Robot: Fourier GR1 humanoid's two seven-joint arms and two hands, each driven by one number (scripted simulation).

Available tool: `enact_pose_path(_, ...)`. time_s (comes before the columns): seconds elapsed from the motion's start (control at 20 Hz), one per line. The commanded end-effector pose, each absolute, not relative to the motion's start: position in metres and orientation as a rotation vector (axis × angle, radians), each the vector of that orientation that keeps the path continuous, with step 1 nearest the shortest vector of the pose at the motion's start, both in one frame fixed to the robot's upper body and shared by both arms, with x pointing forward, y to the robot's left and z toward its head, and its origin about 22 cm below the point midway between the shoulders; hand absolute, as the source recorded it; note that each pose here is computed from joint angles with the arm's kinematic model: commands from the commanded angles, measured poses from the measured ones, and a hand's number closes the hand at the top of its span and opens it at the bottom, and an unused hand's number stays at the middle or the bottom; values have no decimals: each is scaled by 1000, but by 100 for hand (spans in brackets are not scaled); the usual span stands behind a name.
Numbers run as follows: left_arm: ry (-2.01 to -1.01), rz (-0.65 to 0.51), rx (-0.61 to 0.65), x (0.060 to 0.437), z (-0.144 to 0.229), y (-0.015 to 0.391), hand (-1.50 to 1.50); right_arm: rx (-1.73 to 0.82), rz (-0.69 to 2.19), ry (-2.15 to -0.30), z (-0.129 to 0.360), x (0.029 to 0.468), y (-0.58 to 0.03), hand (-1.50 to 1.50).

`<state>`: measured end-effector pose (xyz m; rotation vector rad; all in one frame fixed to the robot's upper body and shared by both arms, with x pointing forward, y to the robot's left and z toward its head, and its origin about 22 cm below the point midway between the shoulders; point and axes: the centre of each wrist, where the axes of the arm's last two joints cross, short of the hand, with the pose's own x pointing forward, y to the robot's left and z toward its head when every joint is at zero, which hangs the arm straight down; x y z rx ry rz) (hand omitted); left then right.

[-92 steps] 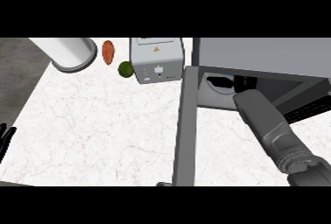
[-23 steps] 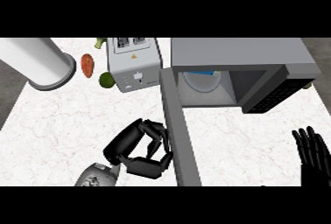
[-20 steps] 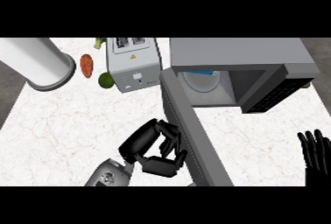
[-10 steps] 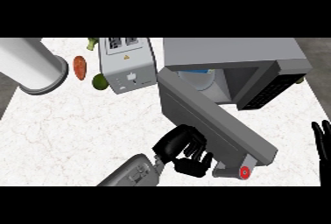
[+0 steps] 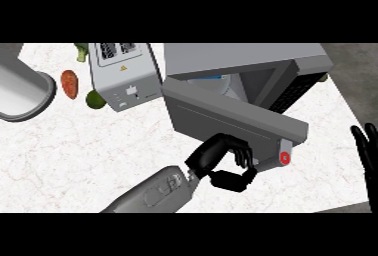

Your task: Pick up the milk, place it into the microwave and close the microwave

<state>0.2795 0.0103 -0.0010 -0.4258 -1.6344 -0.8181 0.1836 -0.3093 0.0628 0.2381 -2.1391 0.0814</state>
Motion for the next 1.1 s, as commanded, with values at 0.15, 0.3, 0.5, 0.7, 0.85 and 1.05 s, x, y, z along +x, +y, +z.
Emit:
enact_pose_path(0.15, -1759, -689, -479, 306, 38, -4, 150, 374, 170, -2159, 86, 190, -298, -150)
enact_pose_path(0.3, -1766, -666, -459, 312, 44, -7, 150, 390, 205, -2183, 97, 193, -298, -150)
enact_pose_path(0.5, -1797, -636, -435, 328, 60, -11, 150, 387, 204, -2171, 103, 193, -303, -150)
enact_pose_path(0.7, -1816, -605, -408, 336, 69, -14, 150, 439, 233, -2182, 112, 197, -300, -150)
enact_pose_path(0.85, -1818, -581, -389, 348, 83, -16, 150, 452, 285, -2168, 119, 197, -301, -150)
enact_pose_path(1.05, -1819, -556, -362, 355, 89, -17, 150, 478, 282, -2195, 128, 200, -300, -150)
